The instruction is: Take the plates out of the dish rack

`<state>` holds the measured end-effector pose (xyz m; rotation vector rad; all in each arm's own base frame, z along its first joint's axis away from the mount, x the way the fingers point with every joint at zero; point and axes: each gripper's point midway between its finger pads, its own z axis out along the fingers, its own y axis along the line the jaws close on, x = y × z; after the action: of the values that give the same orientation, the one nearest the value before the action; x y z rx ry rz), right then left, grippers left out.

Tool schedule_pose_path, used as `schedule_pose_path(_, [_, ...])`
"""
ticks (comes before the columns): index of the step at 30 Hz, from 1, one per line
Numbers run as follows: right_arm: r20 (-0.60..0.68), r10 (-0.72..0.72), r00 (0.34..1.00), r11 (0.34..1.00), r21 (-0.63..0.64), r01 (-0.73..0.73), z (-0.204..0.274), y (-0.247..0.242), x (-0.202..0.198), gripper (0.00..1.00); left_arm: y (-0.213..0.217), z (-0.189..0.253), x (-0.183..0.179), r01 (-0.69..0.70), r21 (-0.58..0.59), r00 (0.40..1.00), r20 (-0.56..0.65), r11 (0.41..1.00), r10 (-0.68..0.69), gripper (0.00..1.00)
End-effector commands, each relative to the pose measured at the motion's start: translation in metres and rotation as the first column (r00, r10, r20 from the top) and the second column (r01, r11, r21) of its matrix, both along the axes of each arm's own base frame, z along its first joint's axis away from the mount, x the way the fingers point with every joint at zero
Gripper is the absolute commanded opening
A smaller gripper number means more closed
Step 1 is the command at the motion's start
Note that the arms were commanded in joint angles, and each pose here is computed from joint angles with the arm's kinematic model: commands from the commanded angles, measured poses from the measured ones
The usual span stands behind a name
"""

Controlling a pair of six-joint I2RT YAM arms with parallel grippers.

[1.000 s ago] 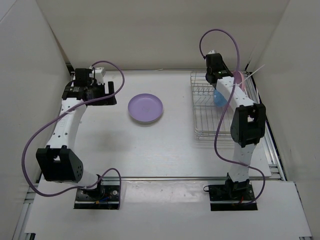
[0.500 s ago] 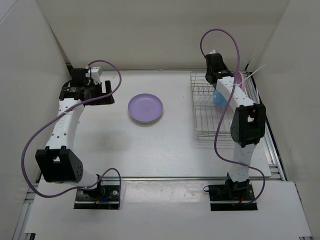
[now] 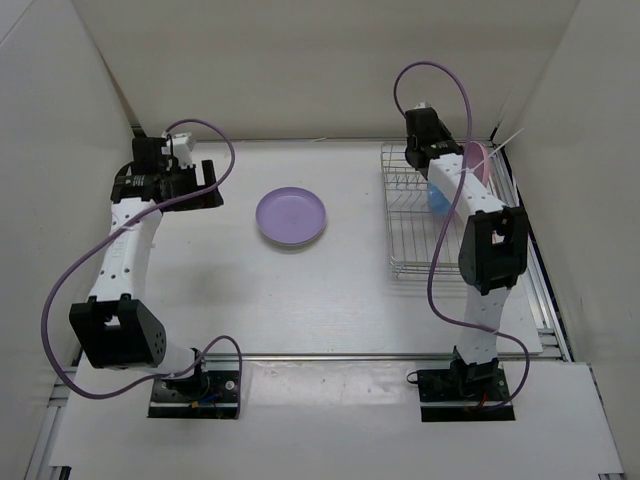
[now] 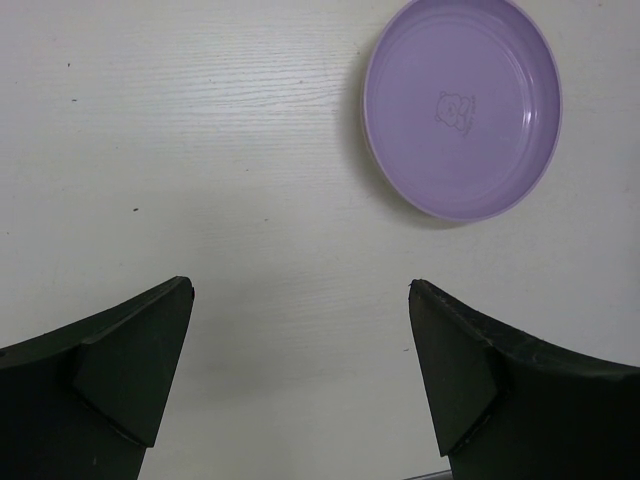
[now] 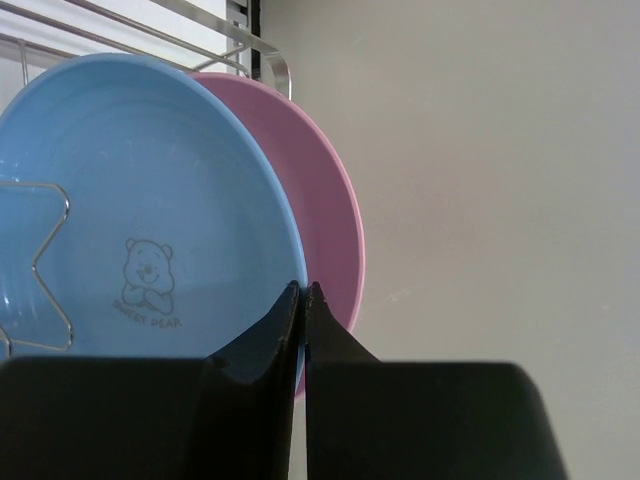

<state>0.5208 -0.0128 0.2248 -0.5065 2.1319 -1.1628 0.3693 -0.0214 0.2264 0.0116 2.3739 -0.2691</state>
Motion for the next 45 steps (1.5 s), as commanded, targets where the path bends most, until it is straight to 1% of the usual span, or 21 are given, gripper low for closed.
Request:
schedule_pose_path(1, [0.114,-0.024,0.993,0.999,-0.046,0.029,0.057,0.001,-0.001,0.0,-0.003,0.017,-0.007,0.009,-0.021,0.998,0.058,1.0,-0.008,1.0])
schedule_pose_path(4, [0.134,0.025,0.991,0.997,-0.081,-0.014,0.076,0.012,-0.002,0.0,-0.005,0.021,-0.008,0.016,-0.027,0.998,0.068,1.0,-0.014,1.0])
schedule_pose_path(6, [0.145,0.045,0.988,0.989,-0.146,-0.023,0.09,0.017,-0.009,0.0,-0.007,0.021,-0.008,0.023,-0.033,0.997,0.069,0.999,-0.021,1.0])
schedule_pose_path(15, [0.284,0.055,0.957,0.974,-0.226,0.011,0.155,0.011,-0.023,0.0,-0.008,0.018,-0.009,0.037,-0.033,0.996,0.077,0.999,-0.034,1.0])
schedule_pose_path(18, [0.36,0.047,0.932,0.979,-0.2,0.028,0.182,0.007,-0.032,0.0,-0.011,0.013,-0.006,0.05,-0.043,0.995,0.086,0.998,-0.046,1.0])
schedule_pose_path(21, [0.446,0.07,0.892,0.997,-0.066,-0.045,0.215,0.026,-0.054,0.0,-0.023,0.016,-0.004,0.118,-0.087,0.987,0.117,0.989,-0.107,1.0])
schedule_pose_path(22, [0.455,0.082,0.887,0.996,-0.024,-0.08,0.218,0.032,-0.058,0.0,-0.029,0.019,-0.004,0.146,-0.108,0.983,0.13,0.983,-0.132,1.0])
schedule_pose_path(23, [0.38,0.118,0.918,0.992,-0.001,-0.127,0.205,0.039,-0.065,0.0,-0.043,0.022,-0.004,0.21,-0.161,0.972,0.144,0.964,-0.188,1.0])
schedule_pose_path(24, [0.42,0.152,0.895,0.968,0.122,-0.221,0.204,0.057,-0.067,0.0,-0.049,0.028,-0.002,0.251,-0.175,0.96,0.168,0.952,-0.223,1.0])
schedule_pose_path(25, [0.417,0.183,0.89,0.943,0.181,-0.279,0.204,0.066,-0.07,0.0,-0.067,0.034,-0.005,0.336,-0.213,0.935,0.19,0.917,-0.298,1.0])
schedule_pose_path(26, [0.35,0.242,0.905,0.913,0.234,-0.334,0.187,0.079,-0.079,0.0,-0.083,0.042,-0.001,0.393,-0.23,0.914,0.209,0.891,-0.349,1.0])
schedule_pose_path(27, [0.369,0.259,0.893,0.864,0.325,-0.385,0.184,0.09,-0.088,0.0,-0.093,0.049,-0.001,0.431,-0.245,0.896,0.226,0.868,-0.382,1.0])
schedule_pose_path(28, [0.327,0.378,0.866,0.769,0.411,-0.49,0.161,0.119,-0.092,0.0,-0.111,0.057,-0.007,0.508,-0.274,0.857,0.253,0.816,-0.449,1.0])
schedule_pose_path(29, [0.309,0.421,0.853,0.721,0.457,-0.521,0.151,0.13,-0.1,0.0,-0.12,0.068,-0.005,0.54,-0.274,0.836,0.286,0.796,-0.468,1.0])
schedule_pose_path(31, [0.33,0.459,0.825,0.619,0.547,-0.563,0.146,0.147,-0.117,0.0,-0.133,0.076,-0.001,0.564,-0.258,0.817,0.309,0.784,-0.486,1.0])
schedule_pose_path(32, [0.322,0.519,0.792,0.536,0.599,-0.595,0.136,0.164,-0.128,0.0,-0.147,0.078,0.005,0.575,-0.225,0.807,0.314,0.787,-0.5,1.0])
schedule_pose_path(33, [0.312,0.518,0.796,0.529,0.614,-0.585,0.13,0.169,-0.13,0.0,-0.157,0.082,0.003,0.597,-0.22,0.791,0.322,0.771,-0.52,1.0])
schedule_pose_path(34, [0.323,0.556,0.766,0.462,0.646,-0.607,0.13,0.181,-0.138,0.0,-0.163,0.083,0.006,0.597,-0.203,0.789,0.323,0.776,-0.523,1.0])
schedule_pose_path(39, [0.348,0.594,0.726,0.346,0.704,-0.62,0.133,0.202,-0.148,0.0,-0.208,0.097,0.012,0.643,-0.179,0.75,0.344,0.745,-0.565,1.0])
schedule_pose_path(41, [0.375,0.599,0.707,0.311,0.705,-0.637,0.147,0.206,-0.152,0.0,-0.219,0.096,0.016,0.638,-0.183,0.755,0.338,0.748,-0.562,1.0])
schedule_pose_path(45, [0.376,0.61,0.697,0.28,0.721,-0.634,0.148,0.213,-0.152,0.0,-0.245,0.075,0.021,0.647,-0.183,0.754,0.295,0.74,-0.586,1.0])
